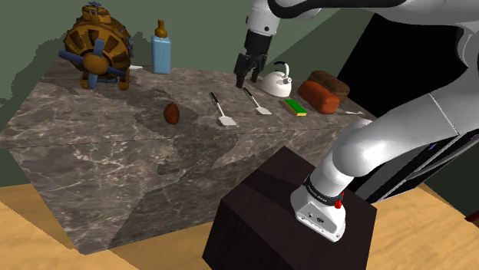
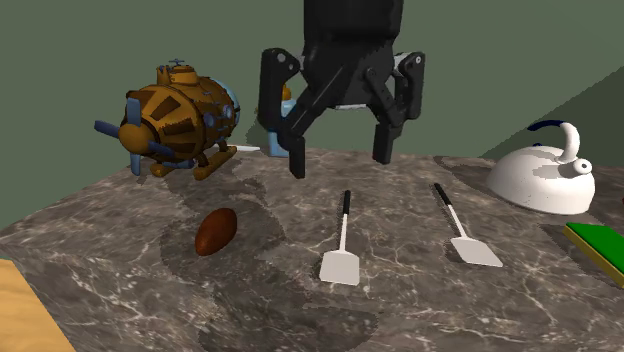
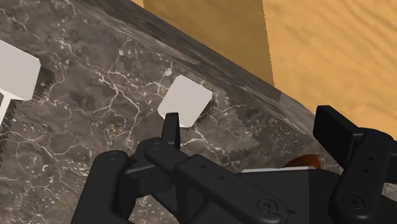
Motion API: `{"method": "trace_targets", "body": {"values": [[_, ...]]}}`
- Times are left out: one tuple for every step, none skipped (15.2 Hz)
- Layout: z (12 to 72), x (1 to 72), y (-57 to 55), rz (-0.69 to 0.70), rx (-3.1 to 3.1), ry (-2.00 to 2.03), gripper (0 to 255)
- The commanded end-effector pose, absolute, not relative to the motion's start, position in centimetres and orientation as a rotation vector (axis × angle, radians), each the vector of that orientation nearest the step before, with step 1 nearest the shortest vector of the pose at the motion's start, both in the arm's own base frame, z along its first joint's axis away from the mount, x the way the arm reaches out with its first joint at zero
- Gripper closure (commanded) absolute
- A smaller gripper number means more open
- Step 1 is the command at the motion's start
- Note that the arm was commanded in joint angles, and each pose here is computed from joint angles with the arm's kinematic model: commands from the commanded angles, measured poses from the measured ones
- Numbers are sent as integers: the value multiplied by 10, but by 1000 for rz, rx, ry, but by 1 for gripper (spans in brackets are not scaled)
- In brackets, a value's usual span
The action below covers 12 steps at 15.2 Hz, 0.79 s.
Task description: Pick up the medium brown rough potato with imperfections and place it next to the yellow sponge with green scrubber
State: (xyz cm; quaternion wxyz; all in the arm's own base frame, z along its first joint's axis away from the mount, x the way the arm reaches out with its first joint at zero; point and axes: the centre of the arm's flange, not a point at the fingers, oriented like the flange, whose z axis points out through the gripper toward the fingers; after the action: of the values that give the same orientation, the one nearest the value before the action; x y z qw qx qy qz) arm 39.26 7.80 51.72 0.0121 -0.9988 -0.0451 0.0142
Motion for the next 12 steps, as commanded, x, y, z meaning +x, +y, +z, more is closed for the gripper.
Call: {"method": "trace_targets", "body": {"values": [[503,410,91,35,-3108,-130,0],[496,419,97,32,-3105,-125,0],[488,427,104,29,-3102,-120,0],[481,436,110,25,-3099,-115,0],[474,445,116,22,-3096,-110,0],[467,453,122,19,-3093,-105,0],[460,462,128,15,-3090,-100,0],[453,471,134,12,-3088,-95,0],[447,480,140,9,-3085,-90,0],[440,488,147,5,-3082,-85,0],[433,497,153,2,-3079,-81,0],[426,506,159,-1,-3076,-76,0]]}}
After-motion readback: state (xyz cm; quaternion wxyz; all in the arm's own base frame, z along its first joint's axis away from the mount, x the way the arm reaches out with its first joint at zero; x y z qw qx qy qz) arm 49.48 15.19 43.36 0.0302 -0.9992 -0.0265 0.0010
